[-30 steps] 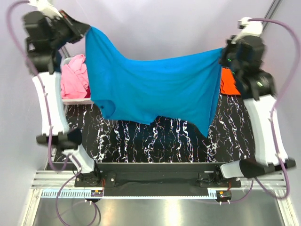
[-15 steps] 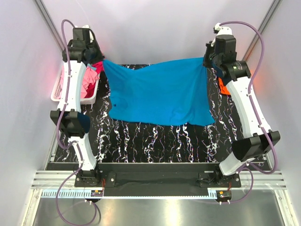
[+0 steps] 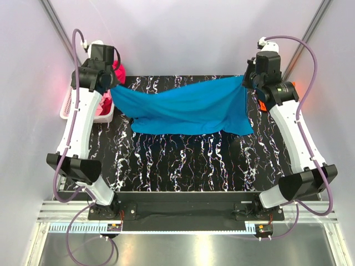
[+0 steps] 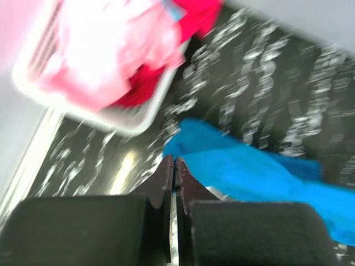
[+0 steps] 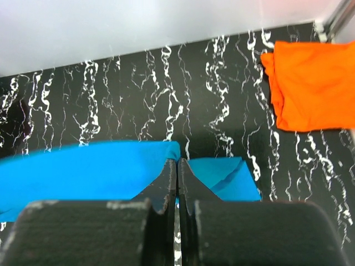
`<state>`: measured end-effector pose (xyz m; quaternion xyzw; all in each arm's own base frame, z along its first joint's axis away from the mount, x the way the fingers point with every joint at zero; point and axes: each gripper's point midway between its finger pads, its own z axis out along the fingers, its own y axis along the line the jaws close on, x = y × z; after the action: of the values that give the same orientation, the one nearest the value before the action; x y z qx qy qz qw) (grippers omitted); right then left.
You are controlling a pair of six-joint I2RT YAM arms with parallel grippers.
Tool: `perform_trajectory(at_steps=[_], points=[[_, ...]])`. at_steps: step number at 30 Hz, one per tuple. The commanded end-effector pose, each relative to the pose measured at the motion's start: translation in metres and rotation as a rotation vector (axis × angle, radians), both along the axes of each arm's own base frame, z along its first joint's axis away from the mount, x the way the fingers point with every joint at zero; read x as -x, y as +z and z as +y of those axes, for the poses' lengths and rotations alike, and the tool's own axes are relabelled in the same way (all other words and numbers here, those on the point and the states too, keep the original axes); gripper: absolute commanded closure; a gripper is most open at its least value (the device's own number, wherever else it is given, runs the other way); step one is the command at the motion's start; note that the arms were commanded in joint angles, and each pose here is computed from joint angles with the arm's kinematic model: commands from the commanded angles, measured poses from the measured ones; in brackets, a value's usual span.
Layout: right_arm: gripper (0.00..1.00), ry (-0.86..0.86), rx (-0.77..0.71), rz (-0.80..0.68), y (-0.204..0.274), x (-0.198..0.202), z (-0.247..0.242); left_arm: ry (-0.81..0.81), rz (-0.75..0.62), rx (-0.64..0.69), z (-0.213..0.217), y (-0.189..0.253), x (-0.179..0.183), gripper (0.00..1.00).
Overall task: Fold and stack the t-shirts
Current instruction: Flatten the tshirt out
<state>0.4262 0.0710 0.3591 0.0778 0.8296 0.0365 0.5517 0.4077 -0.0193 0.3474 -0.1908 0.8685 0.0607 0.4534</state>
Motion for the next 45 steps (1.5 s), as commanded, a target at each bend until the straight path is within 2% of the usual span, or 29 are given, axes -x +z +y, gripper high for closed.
perform_trajectory(at_steps=[1,2,6,9,13,19,25,26,27,30,31,34,39,44,45], points=[[1.00,-0.051,-0.042,-0.051,0.011,-0.006,-0.004,0.148,0.058,-0.055,0.023,-0.008,0.031,1.00],[1.00,-0.048,-0.044,-0.049,0.011,-0.006,-0.003,0.148,0.086,-0.054,0.023,-0.019,0.036,1.00],[1.00,-0.043,-0.067,-0.037,0.009,0.008,-0.003,0.122,0.050,-0.010,0.021,-0.011,0.063,1.00],[1.00,-0.057,-0.093,-0.061,0.017,0.027,-0.008,0.110,-0.004,0.005,0.023,0.001,0.081,1.00],[1.00,-0.061,-0.164,-0.056,0.021,0.060,-0.009,0.030,-0.004,0.031,0.014,0.001,0.094,1.00],[1.00,-0.097,-0.182,0.043,-0.008,0.102,-0.018,-0.147,0.077,0.172,-0.031,-0.043,0.110,1.00],[1.00,-0.094,-0.220,0.190,-0.059,0.136,-0.015,-0.284,0.181,0.331,-0.083,-0.112,0.153,1.00],[1.00,-0.087,-0.231,0.230,-0.073,0.141,-0.012,-0.289,0.215,0.371,-0.090,-0.126,0.165,0.98],[1.00,-0.049,-0.264,0.264,-0.079,0.147,-0.002,-0.311,0.224,0.376,-0.097,-0.130,0.173,0.87],[1.00,-0.048,-0.303,0.352,-0.111,0.159,0.005,-0.291,0.241,0.363,-0.097,-0.149,0.189,0.74],[1.00,-0.055,-0.318,0.358,-0.115,0.163,0.006,-0.287,0.246,0.364,-0.097,-0.152,0.192,0.61],[1.00,-0.054,-0.324,0.400,-0.130,0.167,0.008,-0.262,0.259,0.388,-0.096,-0.162,0.201,0.38],[1.00,-0.061,-0.299,0.413,-0.135,0.166,0.005,-0.256,0.273,0.374,-0.098,-0.169,0.202,0.33],[1.00,-0.056,-0.292,0.412,-0.135,0.166,0.005,-0.239,0.373,0.380,-0.109,-0.196,0.208,0.34],[1.00,-0.054,-0.289,0.414,-0.136,0.166,0.005,-0.240,0.386,0.382,-0.113,-0.200,0.211,0.39]])
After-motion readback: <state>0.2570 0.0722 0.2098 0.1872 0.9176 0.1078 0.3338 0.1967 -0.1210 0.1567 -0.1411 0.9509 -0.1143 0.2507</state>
